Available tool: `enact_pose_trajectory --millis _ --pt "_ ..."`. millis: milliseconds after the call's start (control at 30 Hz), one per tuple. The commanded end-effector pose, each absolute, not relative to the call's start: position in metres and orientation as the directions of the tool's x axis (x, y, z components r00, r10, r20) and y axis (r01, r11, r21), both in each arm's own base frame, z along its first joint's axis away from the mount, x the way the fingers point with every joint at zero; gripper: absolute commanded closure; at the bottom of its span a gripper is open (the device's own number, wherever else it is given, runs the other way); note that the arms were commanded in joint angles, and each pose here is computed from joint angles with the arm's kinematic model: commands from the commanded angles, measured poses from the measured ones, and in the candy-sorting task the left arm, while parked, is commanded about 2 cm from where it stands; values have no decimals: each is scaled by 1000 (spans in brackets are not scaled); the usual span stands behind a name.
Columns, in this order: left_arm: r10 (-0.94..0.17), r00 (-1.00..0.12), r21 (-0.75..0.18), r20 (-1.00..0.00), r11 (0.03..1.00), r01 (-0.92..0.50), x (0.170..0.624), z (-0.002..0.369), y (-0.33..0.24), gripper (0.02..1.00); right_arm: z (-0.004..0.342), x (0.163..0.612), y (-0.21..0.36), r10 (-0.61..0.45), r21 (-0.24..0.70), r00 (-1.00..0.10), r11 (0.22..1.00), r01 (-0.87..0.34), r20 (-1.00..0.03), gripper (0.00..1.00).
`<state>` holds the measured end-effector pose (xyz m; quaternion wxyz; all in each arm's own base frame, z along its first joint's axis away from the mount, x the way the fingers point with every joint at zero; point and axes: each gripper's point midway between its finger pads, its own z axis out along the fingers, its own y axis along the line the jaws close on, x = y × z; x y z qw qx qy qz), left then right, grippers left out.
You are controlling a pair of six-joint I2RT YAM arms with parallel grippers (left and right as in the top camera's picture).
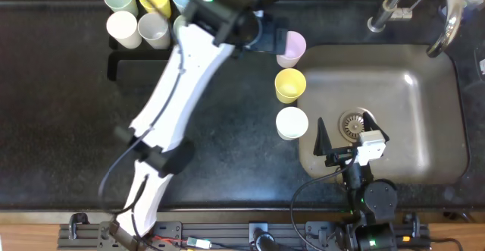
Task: Store Cups
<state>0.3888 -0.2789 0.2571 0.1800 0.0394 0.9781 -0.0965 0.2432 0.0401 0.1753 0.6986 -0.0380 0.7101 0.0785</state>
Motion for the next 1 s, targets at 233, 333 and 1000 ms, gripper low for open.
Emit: enact_pose_trajectory --millis 233,333,1000 --pt "-42 -958 -167 -285 986 6 423 159 -328 18 172 243 41 53 55 -20 985 -165 -998 3" --pt "-48 -953 -180 -300 984 7 433 148 -336 18 172 243 41 53 55 -20 985 -165 -998 3" --pt "-95 -945 -133 -312 989 -56 454 102 -337 117 172 243 41 53 55 -20 985 -165 -998 3"
